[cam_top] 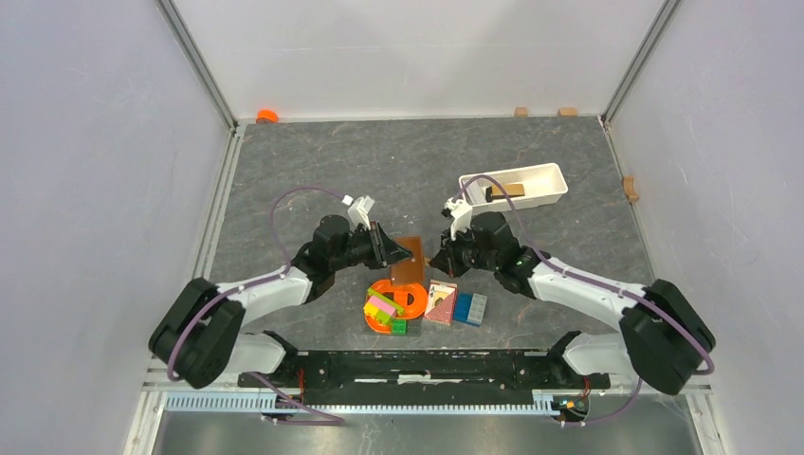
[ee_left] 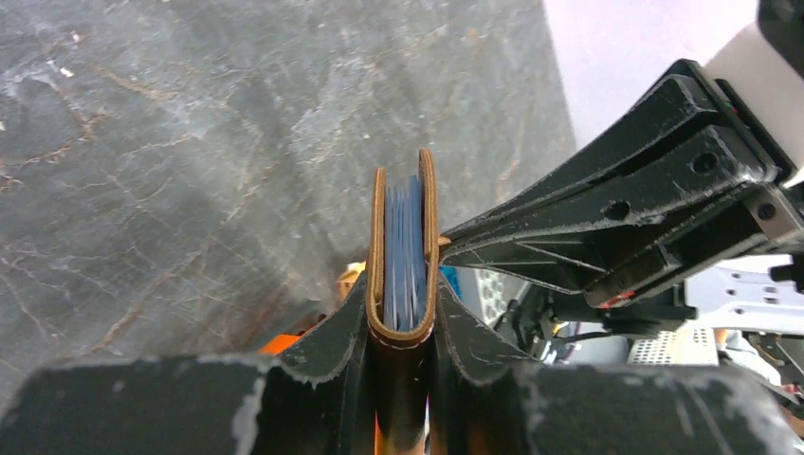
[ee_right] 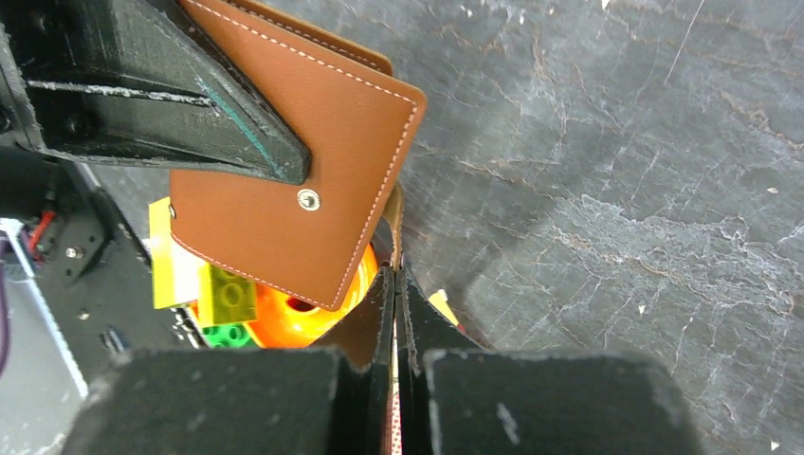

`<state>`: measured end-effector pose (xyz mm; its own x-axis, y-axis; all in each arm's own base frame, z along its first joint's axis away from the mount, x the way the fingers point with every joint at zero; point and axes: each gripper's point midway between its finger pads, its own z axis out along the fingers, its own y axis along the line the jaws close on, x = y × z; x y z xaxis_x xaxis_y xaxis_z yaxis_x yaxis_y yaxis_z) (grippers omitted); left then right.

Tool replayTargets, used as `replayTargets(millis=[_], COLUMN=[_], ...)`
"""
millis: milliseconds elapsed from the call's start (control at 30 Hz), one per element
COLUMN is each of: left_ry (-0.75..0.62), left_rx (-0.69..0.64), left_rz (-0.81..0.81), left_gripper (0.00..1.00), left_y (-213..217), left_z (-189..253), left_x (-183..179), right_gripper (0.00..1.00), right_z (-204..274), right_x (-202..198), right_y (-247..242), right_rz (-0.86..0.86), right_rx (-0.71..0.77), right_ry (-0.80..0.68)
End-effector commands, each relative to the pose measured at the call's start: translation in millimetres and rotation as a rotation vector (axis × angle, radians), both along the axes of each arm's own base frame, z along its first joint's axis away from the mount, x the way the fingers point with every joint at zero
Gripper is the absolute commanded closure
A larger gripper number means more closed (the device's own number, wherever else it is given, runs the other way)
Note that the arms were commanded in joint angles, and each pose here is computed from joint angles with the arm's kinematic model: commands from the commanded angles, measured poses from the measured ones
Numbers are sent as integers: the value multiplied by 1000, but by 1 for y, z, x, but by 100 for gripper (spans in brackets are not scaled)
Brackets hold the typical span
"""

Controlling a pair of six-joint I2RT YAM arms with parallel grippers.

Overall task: Put the credit cards into the card holder
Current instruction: Close the card holder at the center of the board.

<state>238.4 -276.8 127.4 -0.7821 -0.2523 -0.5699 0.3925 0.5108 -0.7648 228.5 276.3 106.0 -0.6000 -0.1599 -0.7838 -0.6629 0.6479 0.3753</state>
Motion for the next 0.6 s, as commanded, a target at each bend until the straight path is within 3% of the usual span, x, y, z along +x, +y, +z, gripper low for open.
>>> replayTargets(millis=[0,567], left_ry=[-81,72], left_rx=[37,157], left_rz=[-21,-62], left_gripper=[98,98], left_y=[-12,-21], left_z=[1,-67], left_x=[24,65], right_gripper=[100,100], right_z=[4,-41], right_x=[21,55], right_y=[10,20], right_rz=[35,78], right_rx=[0,3], right_ry=[-58,139])
